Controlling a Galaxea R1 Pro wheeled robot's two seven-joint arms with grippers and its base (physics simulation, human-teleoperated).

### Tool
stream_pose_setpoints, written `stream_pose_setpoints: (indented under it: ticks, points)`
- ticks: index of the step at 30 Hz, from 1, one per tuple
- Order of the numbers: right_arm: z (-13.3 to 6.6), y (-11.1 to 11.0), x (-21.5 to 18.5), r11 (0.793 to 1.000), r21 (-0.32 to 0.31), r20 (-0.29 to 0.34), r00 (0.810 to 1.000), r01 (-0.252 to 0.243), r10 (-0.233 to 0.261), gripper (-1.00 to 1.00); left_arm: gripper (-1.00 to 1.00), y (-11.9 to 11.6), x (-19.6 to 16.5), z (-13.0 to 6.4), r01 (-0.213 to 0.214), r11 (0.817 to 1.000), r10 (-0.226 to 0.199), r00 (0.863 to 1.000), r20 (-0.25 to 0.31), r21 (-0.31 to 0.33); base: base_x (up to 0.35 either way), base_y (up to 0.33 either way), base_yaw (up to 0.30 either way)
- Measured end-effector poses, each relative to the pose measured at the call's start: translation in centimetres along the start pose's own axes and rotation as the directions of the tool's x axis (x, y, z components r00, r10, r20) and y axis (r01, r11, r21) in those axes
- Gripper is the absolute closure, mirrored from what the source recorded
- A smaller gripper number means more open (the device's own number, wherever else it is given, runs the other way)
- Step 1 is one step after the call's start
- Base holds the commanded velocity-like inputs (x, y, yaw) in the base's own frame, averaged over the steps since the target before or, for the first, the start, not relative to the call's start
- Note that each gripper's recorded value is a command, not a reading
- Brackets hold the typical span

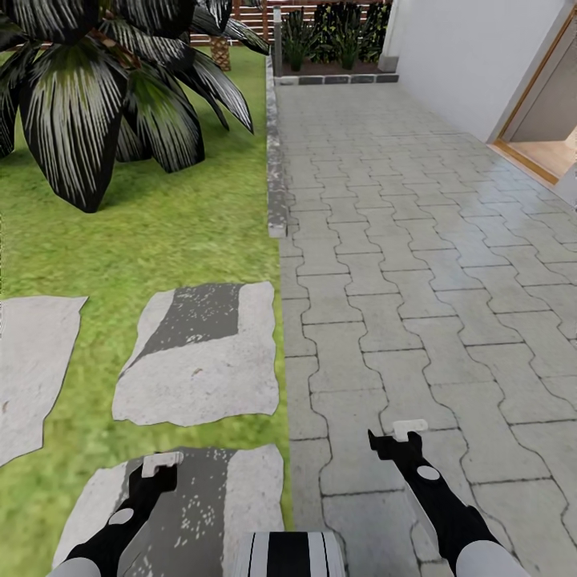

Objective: In the garden, pick up the pesticide atomizer on the floor and spray pesticide onto both trees until each tree trunk is fully covered.

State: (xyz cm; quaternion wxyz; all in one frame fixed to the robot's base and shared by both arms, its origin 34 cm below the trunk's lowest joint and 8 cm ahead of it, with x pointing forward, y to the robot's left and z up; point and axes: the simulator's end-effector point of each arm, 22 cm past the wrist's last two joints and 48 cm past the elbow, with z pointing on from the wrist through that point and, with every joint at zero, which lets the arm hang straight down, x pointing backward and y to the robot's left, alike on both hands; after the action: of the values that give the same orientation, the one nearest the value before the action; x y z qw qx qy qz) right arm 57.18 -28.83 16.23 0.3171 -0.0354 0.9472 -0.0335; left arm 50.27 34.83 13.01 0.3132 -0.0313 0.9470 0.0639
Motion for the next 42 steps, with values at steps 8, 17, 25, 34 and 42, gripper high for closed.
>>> stream_pose_setpoints:
  ticks: [8, 17, 25, 34, 42]
  points:
    - [-0.7, -0.1, -1.8, 1.0, -0.001, 0.031, 1.0, 0.0, 0.0, -1.0, 1.0, 0.0, -1.8, -0.5, 0.003, 1.0, -0.003, 1.0, 0.031, 0.001, 0.0, 0.0, 0.0]
    - [-1.6, -0.3, -3.9, 1.0, 0.002, 0.068, 0.998, -0.001, 0.001, -1.0, 1.0, 0.0, -3.9, -1.1, 0.008, 1.0, -0.008, 0.998, 0.067, 0.002, 0.0, 0.0, 0.0]
    - [-2.4, -0.6, -5.8, 1.0, 0.008, 0.102, 0.995, -0.005, 0.005, -1.0, 1.0, 0.1, -5.7, -1.7, 0.015, 1.0, -0.015, 0.995, 0.099, 0.003, 0.0, 0.0, 0.0]
    - [-3.7, -1.0, -8.9, 1.0, 0.015, 0.18, 0.984, -0.008, 0.005, -1.0, 1.0, 0.2, -8.0, -2.5, 0.021, 1.0, -0.021, 0.99, 0.14, 0.004, 0.0, 0.0, 0.0]
    - [-5.1, -1.1, -11.5, 1.0, 0.015, 0.257, 0.966, -0.006, 0.002, -1.0, 1.0, 0.8, -9.9, -3.5, 0.024, 1.0, -0.024, 0.984, 0.176, -0.001, 0.0, 0.0, 0.0]
